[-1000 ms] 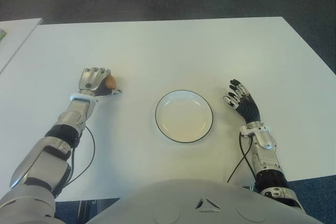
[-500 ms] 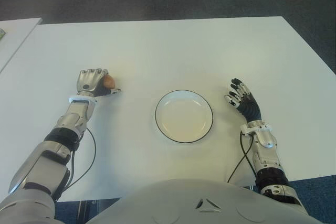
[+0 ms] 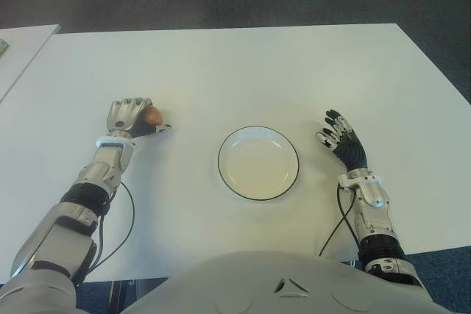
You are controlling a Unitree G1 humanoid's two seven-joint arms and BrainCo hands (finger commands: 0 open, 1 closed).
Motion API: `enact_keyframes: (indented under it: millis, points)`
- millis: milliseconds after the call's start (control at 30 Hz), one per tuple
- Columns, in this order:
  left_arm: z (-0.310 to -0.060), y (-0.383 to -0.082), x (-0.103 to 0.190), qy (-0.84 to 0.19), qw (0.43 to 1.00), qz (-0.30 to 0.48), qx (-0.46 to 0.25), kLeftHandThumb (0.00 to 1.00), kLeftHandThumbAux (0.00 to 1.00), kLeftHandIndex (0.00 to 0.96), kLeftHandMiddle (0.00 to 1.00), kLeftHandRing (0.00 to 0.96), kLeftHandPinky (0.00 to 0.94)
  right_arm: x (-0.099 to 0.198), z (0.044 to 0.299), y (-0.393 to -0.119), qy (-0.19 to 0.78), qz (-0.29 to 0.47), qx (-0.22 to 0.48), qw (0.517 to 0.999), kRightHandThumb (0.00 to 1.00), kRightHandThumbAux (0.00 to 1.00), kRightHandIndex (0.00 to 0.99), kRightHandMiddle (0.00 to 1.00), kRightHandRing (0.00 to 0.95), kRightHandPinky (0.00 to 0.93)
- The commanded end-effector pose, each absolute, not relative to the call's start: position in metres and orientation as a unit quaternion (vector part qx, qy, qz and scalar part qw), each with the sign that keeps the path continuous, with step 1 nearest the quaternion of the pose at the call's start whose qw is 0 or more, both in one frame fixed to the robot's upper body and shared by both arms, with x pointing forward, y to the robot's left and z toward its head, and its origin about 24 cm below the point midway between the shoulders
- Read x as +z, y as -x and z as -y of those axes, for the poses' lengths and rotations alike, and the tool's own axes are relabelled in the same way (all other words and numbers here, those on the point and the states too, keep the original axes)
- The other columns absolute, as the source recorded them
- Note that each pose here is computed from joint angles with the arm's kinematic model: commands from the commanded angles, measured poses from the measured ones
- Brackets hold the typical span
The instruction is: Put the apples into the plate.
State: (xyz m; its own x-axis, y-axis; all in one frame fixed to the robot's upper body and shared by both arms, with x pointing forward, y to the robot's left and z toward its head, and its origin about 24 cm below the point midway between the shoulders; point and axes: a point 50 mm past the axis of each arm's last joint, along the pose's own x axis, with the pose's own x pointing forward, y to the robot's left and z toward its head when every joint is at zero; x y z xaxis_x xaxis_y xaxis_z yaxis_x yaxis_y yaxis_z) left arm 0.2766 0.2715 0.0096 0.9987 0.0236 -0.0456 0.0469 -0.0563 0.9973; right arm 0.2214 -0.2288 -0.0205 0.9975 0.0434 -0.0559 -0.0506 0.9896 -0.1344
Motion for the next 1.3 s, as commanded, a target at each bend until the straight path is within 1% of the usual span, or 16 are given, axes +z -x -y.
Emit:
enact_keyframes:
  millis: [33, 300, 500, 600, 700, 733, 833, 933, 967, 1033, 1067, 1100, 1200, 1233, 1267, 1300]
  points:
    - [-0.264, -0.27, 0.019, -0.704, 0.71, -0.018, -0.018, 0.854, 0.668, 0.401, 0.536, 0.839, 0.79, -0.058, 0.225, -0.193, 0.04, -0.129, 0.018, 0.991, 0.085, 0.698, 0.003, 0.015, 0.0, 0.0]
    - [-0.25, -0.274, 0.065, -0.693, 0.72, 0.038, 0.007, 0.853, 0.668, 0.401, 0.532, 0.836, 0.783, -0.058, 0.222, -0.193, 0.037, -0.126, 0.02, 0.991, 0.089, 0.7, 0.005, 0.018, 0.0, 0.0]
    - [-0.244, -0.27, 0.085, -0.681, 0.728, 0.076, 0.02, 0.854, 0.668, 0.402, 0.532, 0.837, 0.773, -0.058, 0.219, -0.191, 0.038, -0.128, 0.027, 0.991, 0.077, 0.712, 0.002, 0.016, 0.0, 0.0]
    - [-0.232, -0.266, 0.101, -0.681, 0.723, 0.111, 0.012, 0.855, 0.667, 0.403, 0.531, 0.838, 0.765, -0.058, 0.218, -0.191, 0.036, -0.127, 0.026, 0.991, 0.074, 0.716, 0.002, 0.016, 0.0, 0.0]
    - [-0.223, -0.264, 0.107, -0.683, 0.719, 0.127, 0.004, 0.855, 0.667, 0.404, 0.531, 0.841, 0.752, -0.058, 0.218, -0.191, 0.036, -0.128, 0.025, 0.991, 0.075, 0.716, 0.002, 0.015, 0.0, 0.0]
    - [-0.212, -0.262, 0.108, -0.678, 0.722, 0.139, -0.005, 0.856, 0.667, 0.405, 0.531, 0.842, 0.748, -0.058, 0.218, -0.191, 0.036, -0.128, 0.026, 0.991, 0.075, 0.716, 0.002, 0.015, 0.0, 0.0]
    - [-0.189, -0.255, 0.111, -0.665, 0.728, 0.163, -0.021, 0.857, 0.666, 0.407, 0.531, 0.842, 0.674, -0.058, 0.218, -0.19, 0.034, -0.128, 0.027, 0.991, 0.082, 0.71, 0.001, 0.013, 0.0, 0.0]
    - [-0.161, -0.249, 0.114, -0.65, 0.733, 0.193, -0.053, 0.858, 0.665, 0.408, 0.532, 0.841, 0.654, -0.059, 0.217, -0.189, 0.034, -0.129, 0.028, 0.991, 0.084, 0.707, 0.0, 0.012, 0.0, 0.0]
    - [-0.152, -0.247, 0.115, -0.646, 0.734, 0.201, -0.063, 0.858, 0.665, 0.409, 0.532, 0.838, 0.609, -0.059, 0.217, -0.189, 0.034, -0.129, 0.029, 0.991, 0.084, 0.706, 0.0, 0.012, 0.0, 0.0]
    - [-0.142, -0.243, 0.117, -0.64, 0.735, 0.208, -0.08, 0.859, 0.664, 0.41, 0.532, 0.833, 0.543, -0.059, 0.216, -0.189, 0.034, -0.129, 0.029, 0.991, 0.084, 0.703, 0.0, 0.01, 0.0, 0.0]
    - [-0.135, -0.241, 0.119, -0.633, 0.738, 0.213, -0.097, 0.859, 0.664, 0.41, 0.533, 0.832, 0.531, -0.06, 0.216, -0.188, 0.034, -0.13, 0.03, 0.991, 0.084, 0.702, 0.0, 0.009, 0.0, 0.0]
    - [-0.129, -0.24, 0.121, -0.628, 0.739, 0.217, -0.109, 0.86, 0.664, 0.41, 0.533, 0.824, 0.478, -0.06, 0.215, -0.188, 0.035, -0.13, 0.03, 0.99, 0.084, 0.698, 0.0, 0.006, 0.0, 0.0]
    - [-0.116, -0.236, 0.124, -0.616, 0.743, 0.226, -0.133, 0.86, 0.664, 0.41, 0.533, 0.813, 0.444, -0.061, 0.214, -0.187, 0.034, -0.13, 0.03, 0.99, 0.084, 0.691, 0.0, 0.002, 0.0, 0.0]
    - [-0.113, -0.234, 0.125, -0.613, 0.743, 0.229, -0.138, 0.86, 0.663, 0.41, 0.533, 0.812, 0.507, -0.061, 0.213, -0.187, 0.033, -0.13, 0.029, 0.991, 0.085, 0.687, 0.0, 0.001, 0.0, 0.0]
    - [-0.107, -0.232, 0.125, -0.614, 0.739, 0.237, -0.141, 0.861, 0.663, 0.41, 0.534, 0.812, 0.53, -0.061, 0.212, -0.187, 0.034, -0.13, 0.03, 0.991, 0.085, 0.686, 0.0, 0.0, 0.0, 0.0]
    - [-0.104, -0.231, 0.125, -0.615, 0.737, 0.243, -0.143, 0.86, 0.664, 0.409, 0.533, 0.815, 0.606, -0.061, 0.212, -0.186, 0.035, -0.129, 0.03, 0.991, 0.085, 0.683, 0.0, 0.0, 0.0, 0.0]
